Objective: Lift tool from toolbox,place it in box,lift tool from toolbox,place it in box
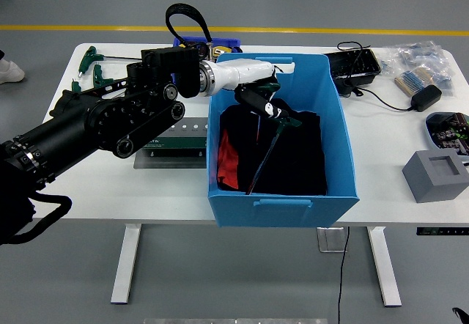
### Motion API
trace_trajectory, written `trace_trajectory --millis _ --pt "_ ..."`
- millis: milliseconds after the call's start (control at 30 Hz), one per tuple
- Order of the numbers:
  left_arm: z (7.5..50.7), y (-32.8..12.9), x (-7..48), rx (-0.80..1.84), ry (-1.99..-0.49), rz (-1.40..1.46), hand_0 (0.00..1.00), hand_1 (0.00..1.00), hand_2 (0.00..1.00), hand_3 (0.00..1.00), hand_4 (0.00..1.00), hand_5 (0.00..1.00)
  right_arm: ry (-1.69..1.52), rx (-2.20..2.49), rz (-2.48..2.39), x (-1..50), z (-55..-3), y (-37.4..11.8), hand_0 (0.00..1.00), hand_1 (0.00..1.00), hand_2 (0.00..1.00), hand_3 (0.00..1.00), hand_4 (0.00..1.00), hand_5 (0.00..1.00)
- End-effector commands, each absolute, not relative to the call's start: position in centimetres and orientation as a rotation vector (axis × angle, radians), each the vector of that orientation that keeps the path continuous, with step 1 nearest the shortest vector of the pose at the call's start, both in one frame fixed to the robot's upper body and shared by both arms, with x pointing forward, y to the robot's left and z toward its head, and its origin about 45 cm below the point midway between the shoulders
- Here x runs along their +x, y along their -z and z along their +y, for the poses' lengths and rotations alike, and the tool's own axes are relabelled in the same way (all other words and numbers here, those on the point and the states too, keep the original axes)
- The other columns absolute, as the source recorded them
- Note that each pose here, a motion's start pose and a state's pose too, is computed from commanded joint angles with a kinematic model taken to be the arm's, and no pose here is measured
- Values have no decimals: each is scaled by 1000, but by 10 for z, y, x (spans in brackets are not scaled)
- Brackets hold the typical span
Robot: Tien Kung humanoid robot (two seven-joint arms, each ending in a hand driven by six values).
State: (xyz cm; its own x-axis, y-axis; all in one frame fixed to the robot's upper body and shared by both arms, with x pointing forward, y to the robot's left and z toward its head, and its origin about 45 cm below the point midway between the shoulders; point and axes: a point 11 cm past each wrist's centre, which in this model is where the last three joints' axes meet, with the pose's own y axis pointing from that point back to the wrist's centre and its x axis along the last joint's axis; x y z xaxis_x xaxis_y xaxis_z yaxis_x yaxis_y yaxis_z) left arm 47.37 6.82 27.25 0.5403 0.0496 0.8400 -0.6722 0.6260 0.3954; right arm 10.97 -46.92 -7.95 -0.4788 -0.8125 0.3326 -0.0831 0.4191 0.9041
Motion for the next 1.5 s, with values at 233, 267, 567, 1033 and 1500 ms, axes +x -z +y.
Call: trace_trajectory --millis 233,267,567,1033,1500 --pt "75 -271 477 825 -495 -912 532 653 781 775 993 738 1114 767 -1862 112 -471 78 665 661 715 562 789 669" --pt "75 -271 477 827 -493 -914 532 653 781 775 993 738 1114 767 -1862 111 -471 78 665 661 715 562 789 669" --pt "81 -257 468 868 -460 -907 694 810 959 816 998 765 1123 753 -1843 101 -469 82 667 661 714 562 789 670" --pt "121 -292 454 804 -544 -905 736 822 963 844 998 782 1158 729 -1832 84 -462 89 665 662 714 562 787 670" --pt "222 -321 415 574 -911 -715 727 793 918 823 998 812 1185 725 -1831 76 -454 93 667 661 714 561 784 670"
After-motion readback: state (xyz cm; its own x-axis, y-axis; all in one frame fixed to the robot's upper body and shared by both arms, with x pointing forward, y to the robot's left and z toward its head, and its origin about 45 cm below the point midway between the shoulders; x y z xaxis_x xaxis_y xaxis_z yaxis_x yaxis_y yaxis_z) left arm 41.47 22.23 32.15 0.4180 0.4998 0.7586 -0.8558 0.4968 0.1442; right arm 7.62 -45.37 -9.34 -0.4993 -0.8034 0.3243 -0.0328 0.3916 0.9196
